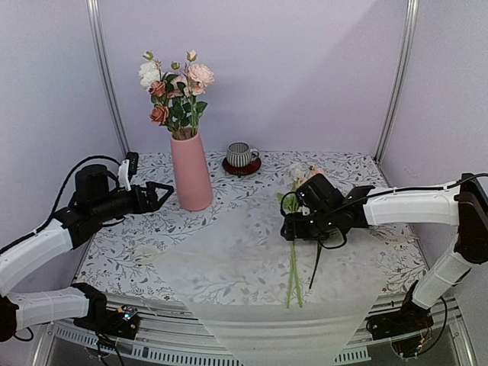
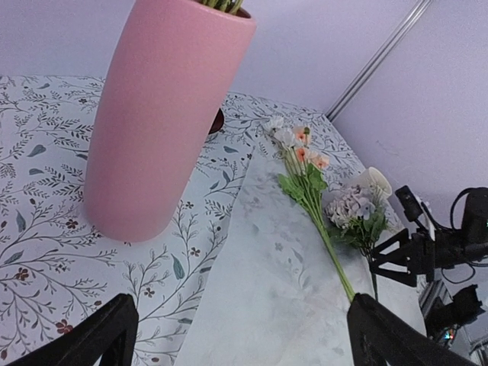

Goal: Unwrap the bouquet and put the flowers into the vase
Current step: Pick up the fake flower from the flattened wrapping paper.

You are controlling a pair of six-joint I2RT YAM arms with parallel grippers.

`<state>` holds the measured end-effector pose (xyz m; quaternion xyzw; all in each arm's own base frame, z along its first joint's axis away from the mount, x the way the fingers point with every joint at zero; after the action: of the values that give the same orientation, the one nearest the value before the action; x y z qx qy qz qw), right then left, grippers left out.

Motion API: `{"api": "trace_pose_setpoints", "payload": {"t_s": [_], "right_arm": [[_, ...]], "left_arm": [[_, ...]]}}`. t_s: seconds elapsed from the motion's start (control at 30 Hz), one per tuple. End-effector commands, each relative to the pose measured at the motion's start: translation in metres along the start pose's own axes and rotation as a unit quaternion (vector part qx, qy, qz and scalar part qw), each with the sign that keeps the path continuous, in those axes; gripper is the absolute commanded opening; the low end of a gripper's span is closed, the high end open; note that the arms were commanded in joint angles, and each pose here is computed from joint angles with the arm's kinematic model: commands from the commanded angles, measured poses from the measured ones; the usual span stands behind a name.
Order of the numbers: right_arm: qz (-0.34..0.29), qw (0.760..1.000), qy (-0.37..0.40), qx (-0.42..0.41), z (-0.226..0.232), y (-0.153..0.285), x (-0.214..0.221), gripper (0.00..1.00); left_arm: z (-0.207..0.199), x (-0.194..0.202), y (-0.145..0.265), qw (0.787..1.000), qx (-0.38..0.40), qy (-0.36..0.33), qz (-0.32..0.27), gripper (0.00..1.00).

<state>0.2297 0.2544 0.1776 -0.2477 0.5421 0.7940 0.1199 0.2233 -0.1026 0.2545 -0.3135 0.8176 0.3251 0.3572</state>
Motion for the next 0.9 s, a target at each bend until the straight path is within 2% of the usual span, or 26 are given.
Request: {"api": "trace_pose_setpoints", "payload": {"t_s": [0.0,0.07,0.3,0.87], "right_arm": [[0.046,0.998,-0.025,0.030,-0.001,-0.009,0.004,0.67],[0.062,0.996,-0.040,0.044,-0.004,-0.014,0.008,0.63],[0.097,0.992,-0.059,0.053,-0.006,-0.022,0.027,0.39],[0.151,0.985,-0.011,0.082,0.008,-0.011,0.073,0.35]], "left_arm": [[0.002,0.003,-0.001,1.000,0.005,0.004,-0.003,0.98],[0.004,0.005,-0.003,1.000,0.005,0.006,0.003,0.98],[0.007,0.011,-0.009,1.000,0.010,0.018,0.017,0.98],[0.008,0.011,-0.013,0.999,0.014,0.029,0.021,0.98]]}}
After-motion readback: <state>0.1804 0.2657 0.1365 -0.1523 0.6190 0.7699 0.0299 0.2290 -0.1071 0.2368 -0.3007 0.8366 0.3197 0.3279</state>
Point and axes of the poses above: each gripper's point midway between its finger pads, its own y axis back along the fingers, its own z axis along the line the jaws close on, x = y × z, the point moved 10 cm from there along y, back along the fingers, and after that the axes turned 4 degrees about y, right-handed, at the moved point
